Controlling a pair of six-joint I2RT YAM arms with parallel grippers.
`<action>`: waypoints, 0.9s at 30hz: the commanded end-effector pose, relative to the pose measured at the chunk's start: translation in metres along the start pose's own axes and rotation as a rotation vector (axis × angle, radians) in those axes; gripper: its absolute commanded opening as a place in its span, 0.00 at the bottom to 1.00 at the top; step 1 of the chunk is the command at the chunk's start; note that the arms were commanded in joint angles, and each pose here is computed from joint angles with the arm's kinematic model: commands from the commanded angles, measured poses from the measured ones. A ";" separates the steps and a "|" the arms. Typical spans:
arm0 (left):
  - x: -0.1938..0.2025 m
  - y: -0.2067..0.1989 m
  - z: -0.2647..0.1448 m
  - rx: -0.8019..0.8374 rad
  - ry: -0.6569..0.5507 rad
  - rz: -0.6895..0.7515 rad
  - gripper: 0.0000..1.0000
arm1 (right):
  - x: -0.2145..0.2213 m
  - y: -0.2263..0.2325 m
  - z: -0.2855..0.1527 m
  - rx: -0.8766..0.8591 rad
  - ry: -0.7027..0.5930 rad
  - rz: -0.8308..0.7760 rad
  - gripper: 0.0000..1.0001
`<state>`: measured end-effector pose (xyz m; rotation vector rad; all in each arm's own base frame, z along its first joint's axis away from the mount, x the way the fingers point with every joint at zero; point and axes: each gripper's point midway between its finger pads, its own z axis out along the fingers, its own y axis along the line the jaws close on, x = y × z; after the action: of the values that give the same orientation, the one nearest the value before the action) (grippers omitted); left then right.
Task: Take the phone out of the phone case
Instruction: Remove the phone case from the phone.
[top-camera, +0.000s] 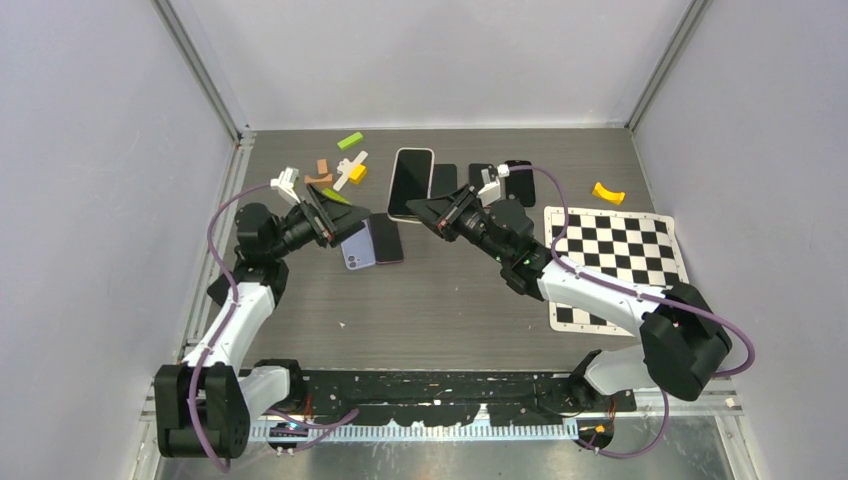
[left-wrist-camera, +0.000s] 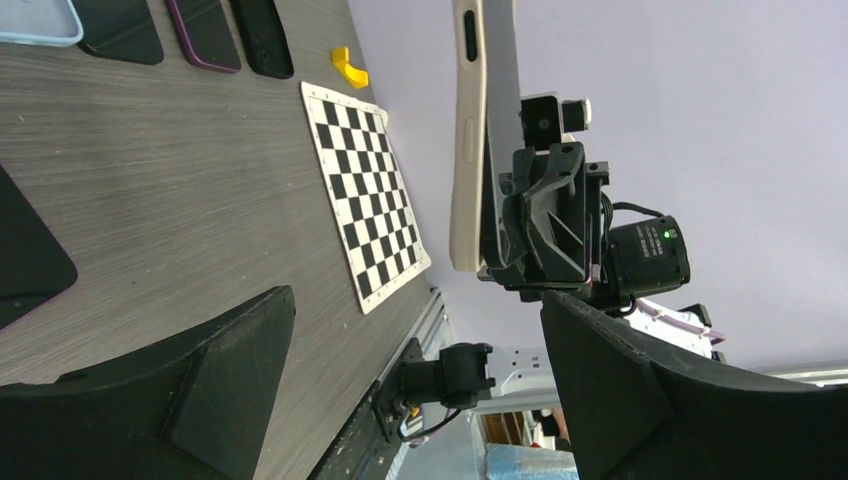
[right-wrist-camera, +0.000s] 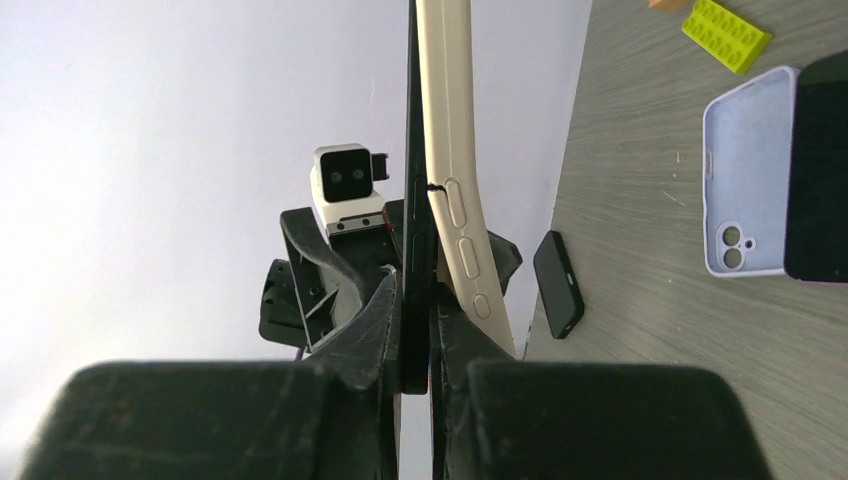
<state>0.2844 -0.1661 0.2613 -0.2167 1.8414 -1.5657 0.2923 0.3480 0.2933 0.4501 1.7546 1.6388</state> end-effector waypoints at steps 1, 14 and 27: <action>0.011 -0.010 0.007 0.047 0.034 0.097 0.95 | -0.017 0.045 -0.008 -0.136 -0.057 0.100 0.01; 0.023 0.000 0.028 0.055 0.058 0.112 0.70 | -0.018 0.048 -0.008 -0.143 -0.038 0.219 0.01; 0.018 -0.004 0.033 0.070 0.035 0.110 0.87 | -0.015 0.044 -0.005 -0.151 -0.020 0.278 0.01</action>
<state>0.2853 -0.2017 0.2454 -0.0910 1.8562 -1.5761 0.2936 0.3451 0.2886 0.7233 1.7790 1.7874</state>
